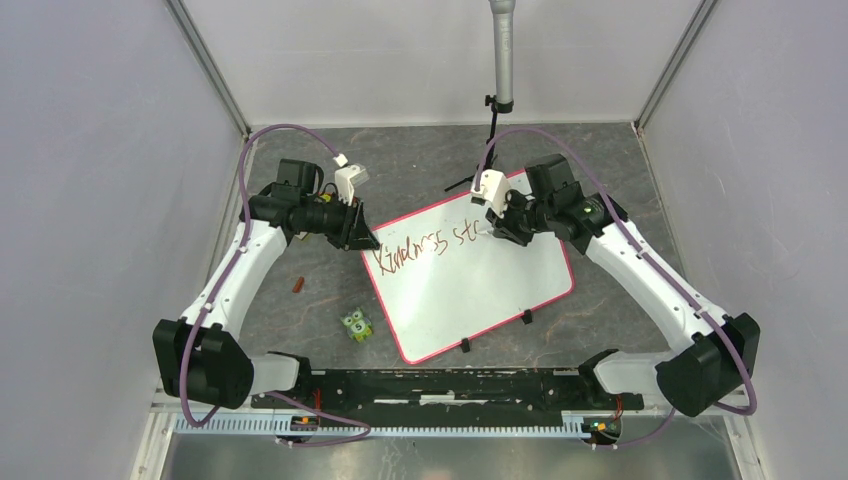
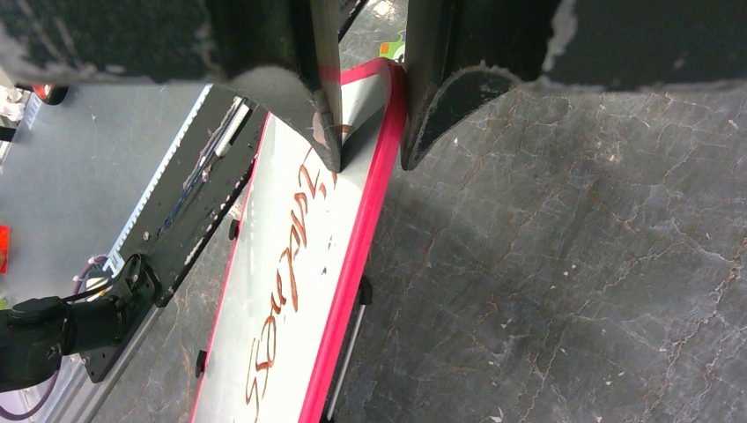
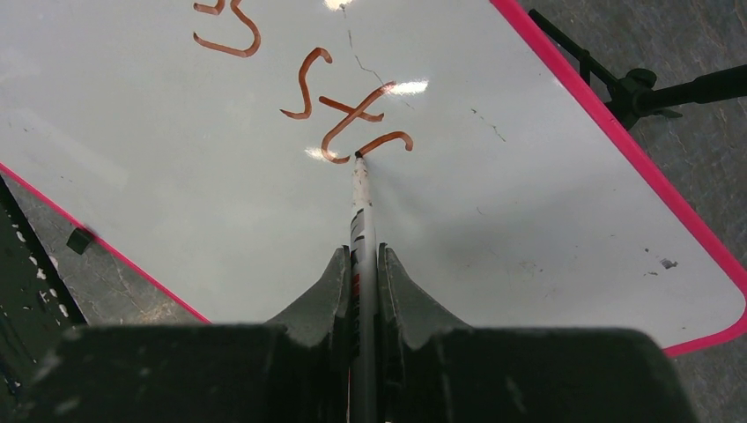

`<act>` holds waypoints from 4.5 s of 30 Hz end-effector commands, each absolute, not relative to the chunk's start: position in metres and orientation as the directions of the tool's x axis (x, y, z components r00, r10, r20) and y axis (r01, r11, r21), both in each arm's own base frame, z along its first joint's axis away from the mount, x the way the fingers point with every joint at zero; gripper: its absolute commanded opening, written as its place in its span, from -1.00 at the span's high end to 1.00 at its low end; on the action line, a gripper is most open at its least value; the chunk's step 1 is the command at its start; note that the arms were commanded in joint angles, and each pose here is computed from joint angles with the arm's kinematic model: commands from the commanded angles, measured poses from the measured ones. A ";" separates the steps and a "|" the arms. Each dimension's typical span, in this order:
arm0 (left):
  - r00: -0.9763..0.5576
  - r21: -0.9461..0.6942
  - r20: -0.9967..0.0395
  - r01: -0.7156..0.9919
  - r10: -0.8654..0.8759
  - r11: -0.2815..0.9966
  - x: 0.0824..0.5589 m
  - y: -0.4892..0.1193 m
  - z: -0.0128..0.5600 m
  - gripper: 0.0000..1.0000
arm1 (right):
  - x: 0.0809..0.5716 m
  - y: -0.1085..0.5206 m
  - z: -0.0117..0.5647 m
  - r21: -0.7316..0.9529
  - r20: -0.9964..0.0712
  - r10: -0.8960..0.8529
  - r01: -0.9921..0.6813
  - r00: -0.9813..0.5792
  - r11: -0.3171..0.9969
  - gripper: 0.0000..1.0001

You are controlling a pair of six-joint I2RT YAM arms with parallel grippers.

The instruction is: Write a sentence on the whiteboard

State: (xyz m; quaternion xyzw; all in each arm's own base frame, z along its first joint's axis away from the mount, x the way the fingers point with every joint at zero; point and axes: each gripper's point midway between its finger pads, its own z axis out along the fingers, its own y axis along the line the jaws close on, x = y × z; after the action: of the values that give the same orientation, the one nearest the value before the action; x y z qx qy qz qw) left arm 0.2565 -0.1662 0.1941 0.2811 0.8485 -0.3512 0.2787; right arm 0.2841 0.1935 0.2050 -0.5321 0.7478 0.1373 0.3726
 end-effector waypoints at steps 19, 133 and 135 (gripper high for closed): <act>-0.649 -0.377 -0.679 0.709 0.342 0.596 0.254 -0.161 0.188 0.95 | 0.326 0.187 0.235 -0.290 -0.700 -0.697 -0.831 -0.154 0.475 1.00; -0.597 -0.316 -0.671 0.767 0.440 0.559 0.274 -0.160 0.192 0.95 | 0.319 0.172 0.231 -0.265 -0.732 -0.674 -0.871 -0.098 0.414 1.00; -0.597 -0.313 -0.669 0.766 0.442 0.561 0.275 -0.159 0.191 0.95 | 0.318 0.168 0.227 -0.272 -0.718 -0.688 -0.866 -0.108 0.419 1.00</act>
State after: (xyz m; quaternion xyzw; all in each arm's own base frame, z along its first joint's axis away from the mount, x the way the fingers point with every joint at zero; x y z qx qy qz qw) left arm 0.2653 -0.1677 0.1952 0.3265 0.8450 -0.3444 0.2464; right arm 0.3065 0.1741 0.2217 -0.5289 0.7374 0.1423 0.3953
